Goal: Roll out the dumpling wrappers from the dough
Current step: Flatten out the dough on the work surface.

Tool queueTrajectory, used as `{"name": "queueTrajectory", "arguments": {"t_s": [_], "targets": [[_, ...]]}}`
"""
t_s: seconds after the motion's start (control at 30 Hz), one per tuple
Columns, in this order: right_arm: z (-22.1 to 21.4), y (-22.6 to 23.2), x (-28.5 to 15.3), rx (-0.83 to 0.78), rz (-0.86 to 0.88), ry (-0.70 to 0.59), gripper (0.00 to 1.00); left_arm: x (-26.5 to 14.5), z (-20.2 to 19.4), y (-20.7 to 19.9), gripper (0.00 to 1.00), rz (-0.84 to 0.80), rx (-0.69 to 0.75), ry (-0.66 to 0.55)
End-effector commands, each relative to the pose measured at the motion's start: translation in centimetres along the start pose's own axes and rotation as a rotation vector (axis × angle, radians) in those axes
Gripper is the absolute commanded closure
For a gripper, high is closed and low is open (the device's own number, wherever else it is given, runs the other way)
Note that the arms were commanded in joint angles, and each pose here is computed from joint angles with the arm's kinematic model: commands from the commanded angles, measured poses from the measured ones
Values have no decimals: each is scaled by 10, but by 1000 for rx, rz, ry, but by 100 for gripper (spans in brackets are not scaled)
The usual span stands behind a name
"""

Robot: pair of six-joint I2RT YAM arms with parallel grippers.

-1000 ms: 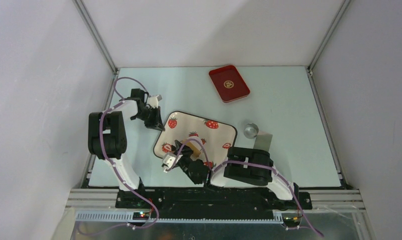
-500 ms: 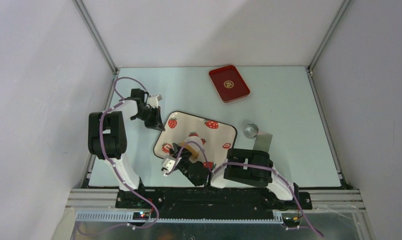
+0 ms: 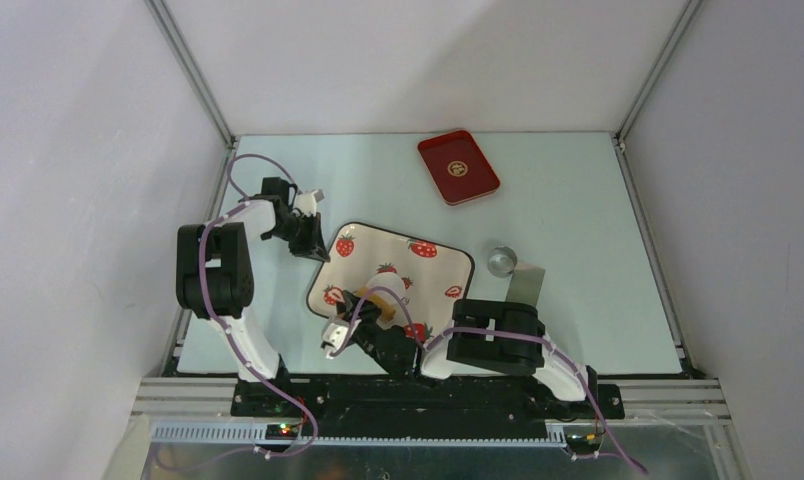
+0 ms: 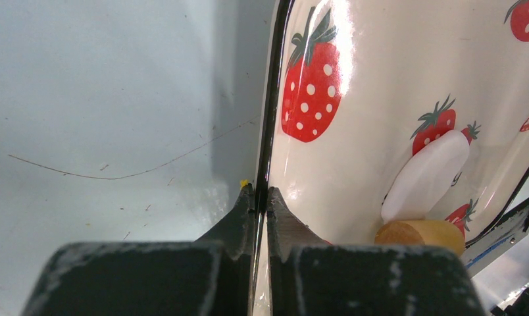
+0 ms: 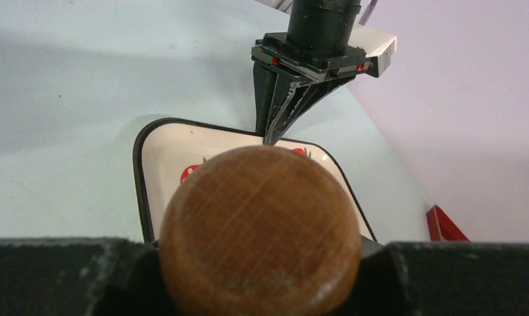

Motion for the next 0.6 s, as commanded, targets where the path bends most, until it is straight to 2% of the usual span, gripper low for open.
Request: {"name": "queueTrajectory", "arguments": {"t_s": [0.0, 0.1, 0.2, 0.57], "targets": [[34, -35, 8, -14, -121, -66, 100, -13, 12, -9, 100, -31, 33, -72], [60, -64, 14, -14, -212, -99, 100, -12, 13, -8, 100, -29, 30, -71], [63, -80, 16, -23, -256, -94, 100, -12, 13, -8, 100, -27, 31, -71], [-36, -84, 33, 56, -221, 186, 100, -14, 12, -9, 100, -33, 34, -75]]}}
Point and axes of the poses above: each gripper's point midway between its finger pads, its own x axis out along the fingers, its own y axis along the line the jaws close on, z = x × y, the point moved 5 cm from there along -x, back along the fingers, and after that the axes turned 5 degrees about -x, right-handed, at the moved point
